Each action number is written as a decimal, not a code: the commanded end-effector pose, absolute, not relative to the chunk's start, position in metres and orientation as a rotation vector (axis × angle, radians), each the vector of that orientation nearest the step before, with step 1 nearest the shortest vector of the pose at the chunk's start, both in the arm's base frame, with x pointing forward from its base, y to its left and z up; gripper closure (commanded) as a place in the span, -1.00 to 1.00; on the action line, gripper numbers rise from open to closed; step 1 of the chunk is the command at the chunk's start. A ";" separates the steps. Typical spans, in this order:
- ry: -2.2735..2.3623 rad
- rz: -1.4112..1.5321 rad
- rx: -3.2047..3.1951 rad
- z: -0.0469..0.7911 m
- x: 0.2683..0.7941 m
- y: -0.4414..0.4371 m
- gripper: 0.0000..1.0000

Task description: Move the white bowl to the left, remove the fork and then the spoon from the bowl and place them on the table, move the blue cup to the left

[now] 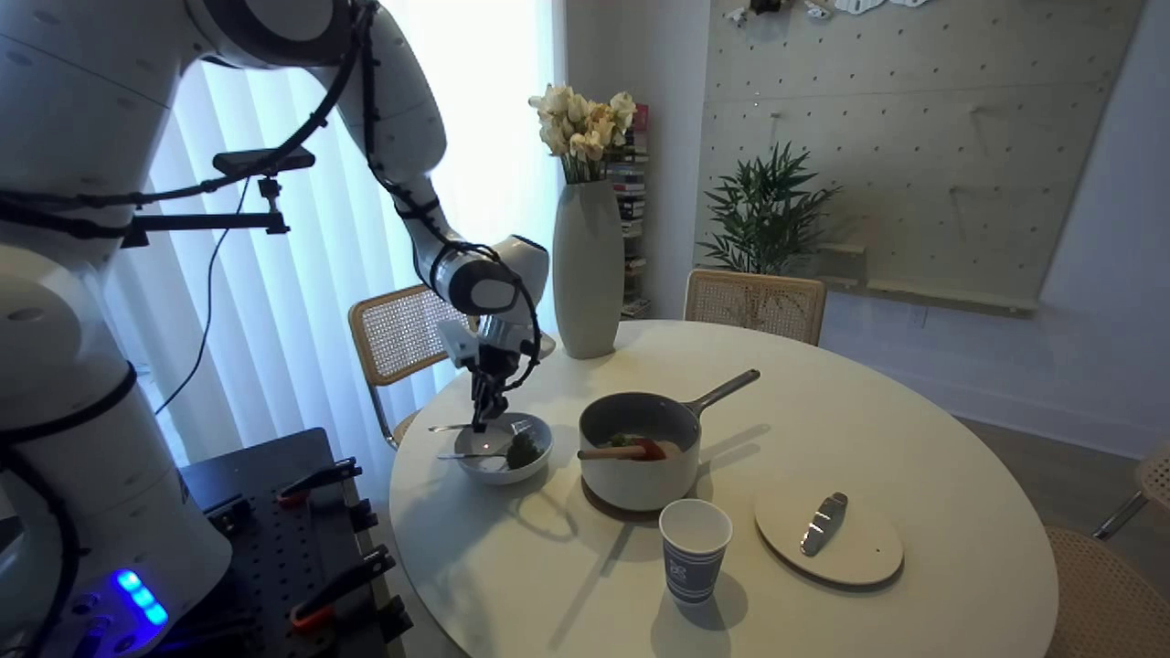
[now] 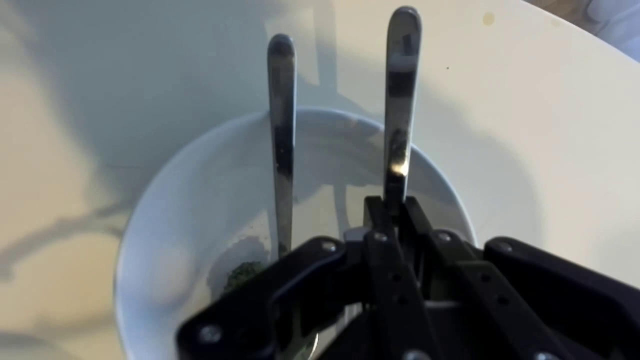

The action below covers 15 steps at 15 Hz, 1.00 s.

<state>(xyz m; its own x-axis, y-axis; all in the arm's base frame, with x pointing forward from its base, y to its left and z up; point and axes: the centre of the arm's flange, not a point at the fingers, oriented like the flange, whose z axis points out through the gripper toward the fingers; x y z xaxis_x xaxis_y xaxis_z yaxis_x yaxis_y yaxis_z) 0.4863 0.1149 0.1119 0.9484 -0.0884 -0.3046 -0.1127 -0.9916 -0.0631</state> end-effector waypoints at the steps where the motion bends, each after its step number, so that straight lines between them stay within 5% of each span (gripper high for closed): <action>1: 0.153 0.479 -3.043 0.137 0.493 0.124 0.95; 15: 0.232 0.356 -3.094 0.190 0.491 0.101 0.95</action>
